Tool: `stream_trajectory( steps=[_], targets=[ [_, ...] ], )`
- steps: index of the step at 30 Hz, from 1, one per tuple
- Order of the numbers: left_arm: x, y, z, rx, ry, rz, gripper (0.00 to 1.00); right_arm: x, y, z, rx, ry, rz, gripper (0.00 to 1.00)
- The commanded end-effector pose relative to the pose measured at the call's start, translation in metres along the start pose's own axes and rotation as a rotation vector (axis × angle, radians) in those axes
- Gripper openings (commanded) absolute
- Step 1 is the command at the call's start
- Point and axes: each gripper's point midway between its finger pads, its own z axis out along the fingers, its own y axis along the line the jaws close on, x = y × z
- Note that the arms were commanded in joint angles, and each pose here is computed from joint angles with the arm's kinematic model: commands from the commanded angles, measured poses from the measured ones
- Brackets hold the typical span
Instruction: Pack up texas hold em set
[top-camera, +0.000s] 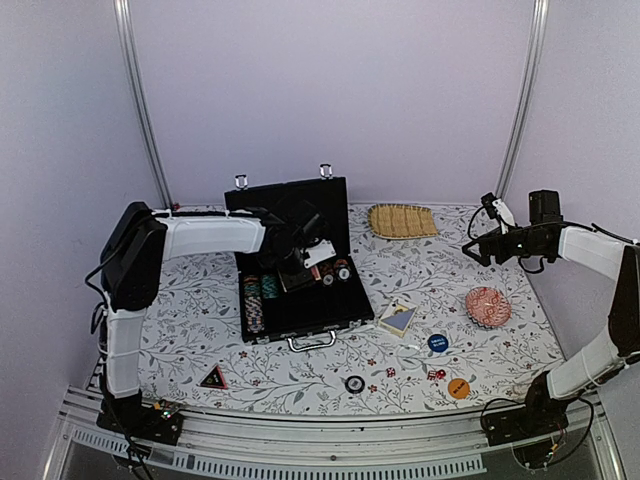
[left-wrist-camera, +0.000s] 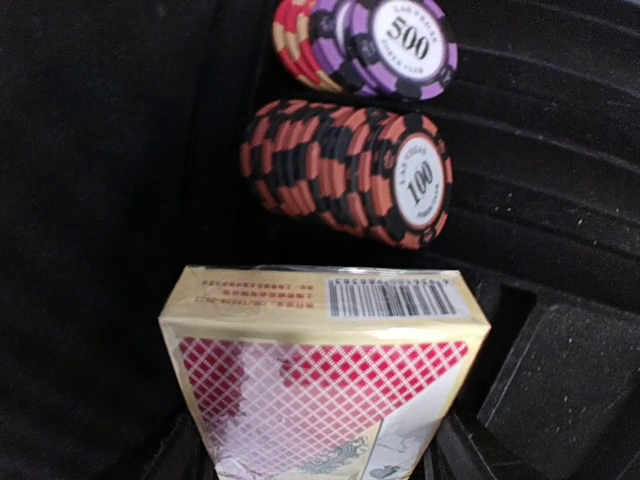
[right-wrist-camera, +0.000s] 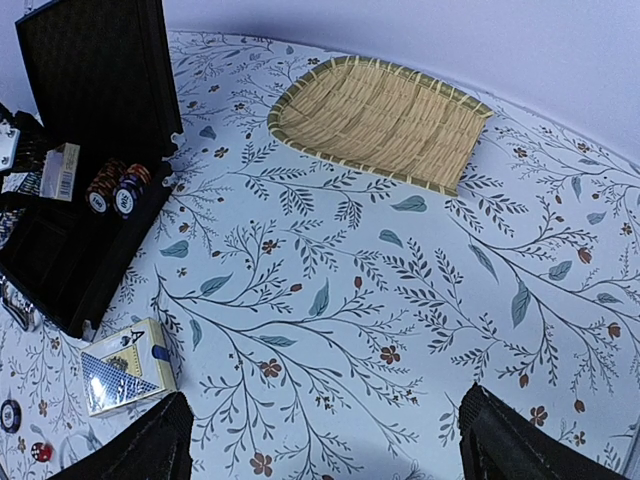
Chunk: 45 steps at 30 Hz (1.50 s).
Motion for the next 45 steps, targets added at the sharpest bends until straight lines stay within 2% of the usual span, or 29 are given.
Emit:
stream_trajectory(
  steps=[1,14,24,33,45],
  targets=[
    [-0.018,-0.001,0.003,-0.029,-0.032,0.05,0.6,-0.002,0.0,0.002,0.0,0.006,-0.02,0.93],
    [0.003,-0.007,0.013,-0.032,0.067,0.061,0.61,0.003,0.001,0.005,-0.012,0.023,-0.018,0.93],
    [0.01,-0.028,0.016,0.067,0.078,0.089,0.62,0.005,0.0,0.006,-0.013,0.031,-0.017,0.93],
    [0.022,-0.039,0.024,0.099,0.145,0.091,0.63,0.007,0.0,0.008,-0.02,0.037,-0.013,0.93],
    [0.027,-0.044,0.022,0.116,0.172,0.092,0.69,0.009,0.0,0.009,-0.025,0.046,-0.009,0.93]
  ],
)
